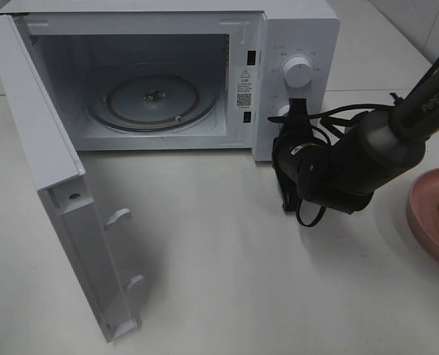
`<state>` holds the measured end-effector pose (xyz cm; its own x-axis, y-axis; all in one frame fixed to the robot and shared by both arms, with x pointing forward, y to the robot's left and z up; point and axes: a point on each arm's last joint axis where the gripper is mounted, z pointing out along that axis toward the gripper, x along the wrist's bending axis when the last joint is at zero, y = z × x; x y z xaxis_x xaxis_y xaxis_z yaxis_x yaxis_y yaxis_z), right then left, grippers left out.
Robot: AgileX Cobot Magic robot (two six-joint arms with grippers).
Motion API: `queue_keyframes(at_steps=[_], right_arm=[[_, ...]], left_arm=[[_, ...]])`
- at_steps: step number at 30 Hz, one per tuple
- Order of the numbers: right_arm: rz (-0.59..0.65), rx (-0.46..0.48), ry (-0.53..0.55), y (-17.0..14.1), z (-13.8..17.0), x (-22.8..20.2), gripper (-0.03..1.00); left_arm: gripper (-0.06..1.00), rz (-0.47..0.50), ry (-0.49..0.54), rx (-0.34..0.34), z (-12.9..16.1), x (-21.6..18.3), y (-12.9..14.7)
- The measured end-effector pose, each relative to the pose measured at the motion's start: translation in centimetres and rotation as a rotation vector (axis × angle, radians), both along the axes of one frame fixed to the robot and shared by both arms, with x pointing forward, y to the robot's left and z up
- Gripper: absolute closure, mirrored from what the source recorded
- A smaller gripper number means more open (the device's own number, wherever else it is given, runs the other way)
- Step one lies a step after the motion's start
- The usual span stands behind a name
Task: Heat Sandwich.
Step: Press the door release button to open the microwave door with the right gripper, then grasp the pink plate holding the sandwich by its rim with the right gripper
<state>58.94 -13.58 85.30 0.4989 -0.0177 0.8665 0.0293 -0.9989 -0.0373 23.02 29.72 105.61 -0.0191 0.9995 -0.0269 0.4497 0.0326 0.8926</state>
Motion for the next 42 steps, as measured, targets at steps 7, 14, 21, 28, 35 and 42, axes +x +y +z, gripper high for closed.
queue_keyframes(at_steps=[7,14,21,28,35,42], right_arm=[[0.060,-0.025,0.004,-0.4,0.8,-0.7,0.96],[0.132,-0.051,0.043,-1.1,1.7,-2.8,0.96],[0.165,-0.073,0.107,-1.9,2.1,-4.6,0.96],[0.329,-0.179,0.172,-2.1,4.6,-6.7,0.95],[0.582,-0.361,0.225,-1.8,6.1,-8.1,0.94],[0.982,-0.677,0.206,-1.7,7.0,-9.7,0.92]], left_arm=[[-0.01,0.000,0.000,0.000,0.0,0.0,0.0],[-0.01,0.000,0.000,0.000,0.0,0.0,0.0],[-0.01,0.000,0.000,0.000,0.0,0.0,0.0],[-0.01,0.000,0.000,0.000,0.0,0.0,0.0],[-0.01,0.000,0.000,0.000,0.0,0.0,0.0],[-0.01,0.000,0.000,0.000,0.0,0.0,0.0]])
